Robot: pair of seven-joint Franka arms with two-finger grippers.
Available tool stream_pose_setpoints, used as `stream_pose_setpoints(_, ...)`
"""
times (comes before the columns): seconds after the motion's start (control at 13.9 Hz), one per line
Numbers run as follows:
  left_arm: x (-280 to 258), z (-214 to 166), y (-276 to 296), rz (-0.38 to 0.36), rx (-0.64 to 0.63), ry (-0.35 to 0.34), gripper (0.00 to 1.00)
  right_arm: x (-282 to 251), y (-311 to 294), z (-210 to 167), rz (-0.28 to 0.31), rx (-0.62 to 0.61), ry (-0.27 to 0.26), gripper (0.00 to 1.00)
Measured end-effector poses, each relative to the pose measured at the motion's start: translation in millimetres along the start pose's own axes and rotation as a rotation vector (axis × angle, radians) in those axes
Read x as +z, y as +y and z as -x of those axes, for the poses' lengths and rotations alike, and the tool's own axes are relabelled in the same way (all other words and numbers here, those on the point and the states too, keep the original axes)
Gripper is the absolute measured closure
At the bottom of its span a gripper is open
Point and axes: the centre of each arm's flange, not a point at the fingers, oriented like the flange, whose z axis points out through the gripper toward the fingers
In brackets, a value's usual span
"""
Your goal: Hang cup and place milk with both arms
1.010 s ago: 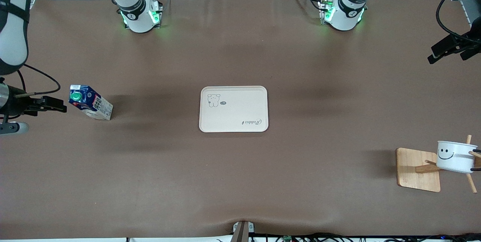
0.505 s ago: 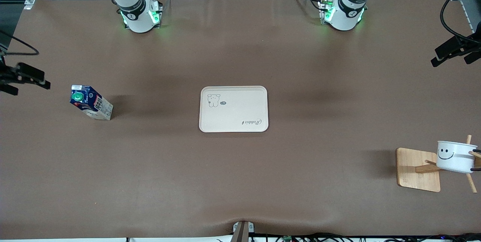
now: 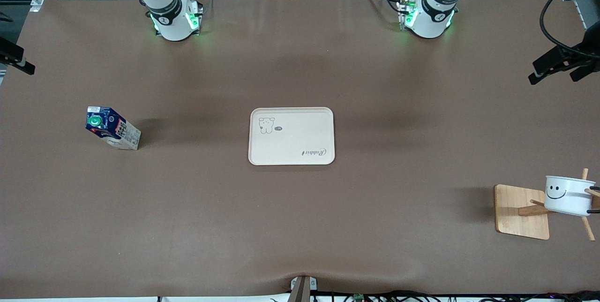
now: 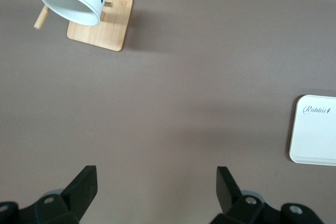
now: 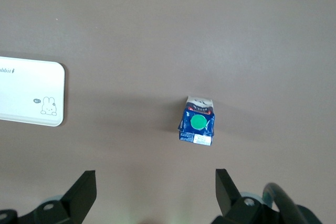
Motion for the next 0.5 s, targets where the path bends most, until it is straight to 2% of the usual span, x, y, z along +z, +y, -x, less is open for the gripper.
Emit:
stream_pose_setpoints(0.22,1,10,3,-0.005,0.002,-0.060,0.00,1,0,3,-0.006,0.027,-0.020,0.00)
stream_pose_setpoints(0.5,-1,21,14,-0.060,0.016,-0.108,0.00,5,-7,4,-0.010,0.153,-0.051,0.00)
